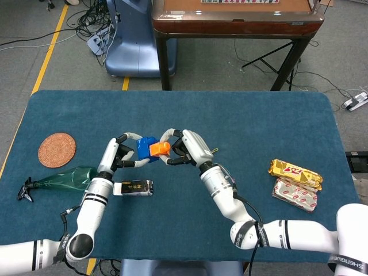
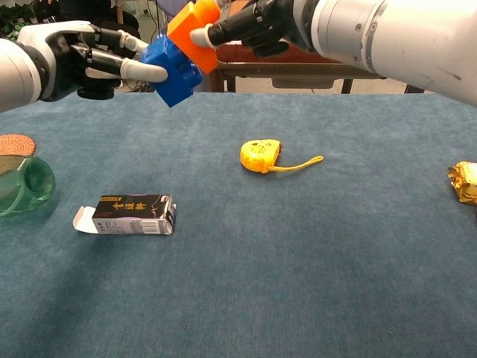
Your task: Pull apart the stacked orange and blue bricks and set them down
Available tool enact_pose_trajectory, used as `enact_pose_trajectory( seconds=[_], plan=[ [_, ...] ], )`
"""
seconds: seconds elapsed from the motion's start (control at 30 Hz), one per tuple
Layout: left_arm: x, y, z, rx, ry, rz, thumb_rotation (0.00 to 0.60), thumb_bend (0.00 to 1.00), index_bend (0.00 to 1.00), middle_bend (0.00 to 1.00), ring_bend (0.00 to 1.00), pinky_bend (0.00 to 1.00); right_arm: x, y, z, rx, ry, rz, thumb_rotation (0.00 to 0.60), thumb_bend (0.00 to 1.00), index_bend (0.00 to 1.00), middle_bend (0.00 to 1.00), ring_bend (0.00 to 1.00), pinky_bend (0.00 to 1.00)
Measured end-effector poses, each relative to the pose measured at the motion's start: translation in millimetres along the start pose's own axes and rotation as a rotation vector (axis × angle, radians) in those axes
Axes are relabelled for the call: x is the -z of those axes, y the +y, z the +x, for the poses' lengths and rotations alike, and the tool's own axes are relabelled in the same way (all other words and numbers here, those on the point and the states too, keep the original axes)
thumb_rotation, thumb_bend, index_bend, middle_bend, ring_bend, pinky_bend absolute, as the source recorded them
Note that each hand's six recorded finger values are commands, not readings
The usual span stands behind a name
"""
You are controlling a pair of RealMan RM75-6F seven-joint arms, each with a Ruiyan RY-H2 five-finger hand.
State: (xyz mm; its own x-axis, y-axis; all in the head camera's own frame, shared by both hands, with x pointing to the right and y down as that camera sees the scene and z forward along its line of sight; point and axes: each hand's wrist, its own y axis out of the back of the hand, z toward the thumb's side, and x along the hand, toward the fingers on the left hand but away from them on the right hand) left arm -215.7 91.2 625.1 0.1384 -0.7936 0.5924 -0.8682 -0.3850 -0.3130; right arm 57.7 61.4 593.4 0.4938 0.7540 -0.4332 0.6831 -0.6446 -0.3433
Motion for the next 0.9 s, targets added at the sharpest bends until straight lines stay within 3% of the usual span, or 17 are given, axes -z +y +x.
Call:
enact_pose_trajectory(
  seconds=[0.23,0.4,0.67,0.9],
  plan=[
    [4.0,1.4,-2.8,0.007,0.01,0.003,0.6,0.0,0.88,1.0,1.0,1.0,-2.1,9.3,9.0,0.009,0.017,0.015,0.6,0.6,0.72,1.0,1.0,1.0],
    [7.6,-1.4,-8.1,0.029,0.006,0.052,0.6,0.0,0.88,1.0,1.0,1.0,4.6,20.6,19.3,0.026,0.026,0.082,0.6,0.6,0.72,1.0,1.0,1.0],
    [11.0,-20.3,-17.8,0.118,-0.001,0.129,0.6,0.0,0.87,1.0,1.0,1.0,40.5,36.1,43.8,0.013,0.012,0.374,0.6,0.6,0.72,1.0,1.0,1.0],
    [5.1,-45.5,-16.8,0.168,-0.017,0.163,0.6,0.0,0.84,1.0,1.0,1.0,73.0,50.2,57.2,0.072,0.003,0.553,0.6,0.54,0.7,1.0,1.0,1.0]
  ],
)
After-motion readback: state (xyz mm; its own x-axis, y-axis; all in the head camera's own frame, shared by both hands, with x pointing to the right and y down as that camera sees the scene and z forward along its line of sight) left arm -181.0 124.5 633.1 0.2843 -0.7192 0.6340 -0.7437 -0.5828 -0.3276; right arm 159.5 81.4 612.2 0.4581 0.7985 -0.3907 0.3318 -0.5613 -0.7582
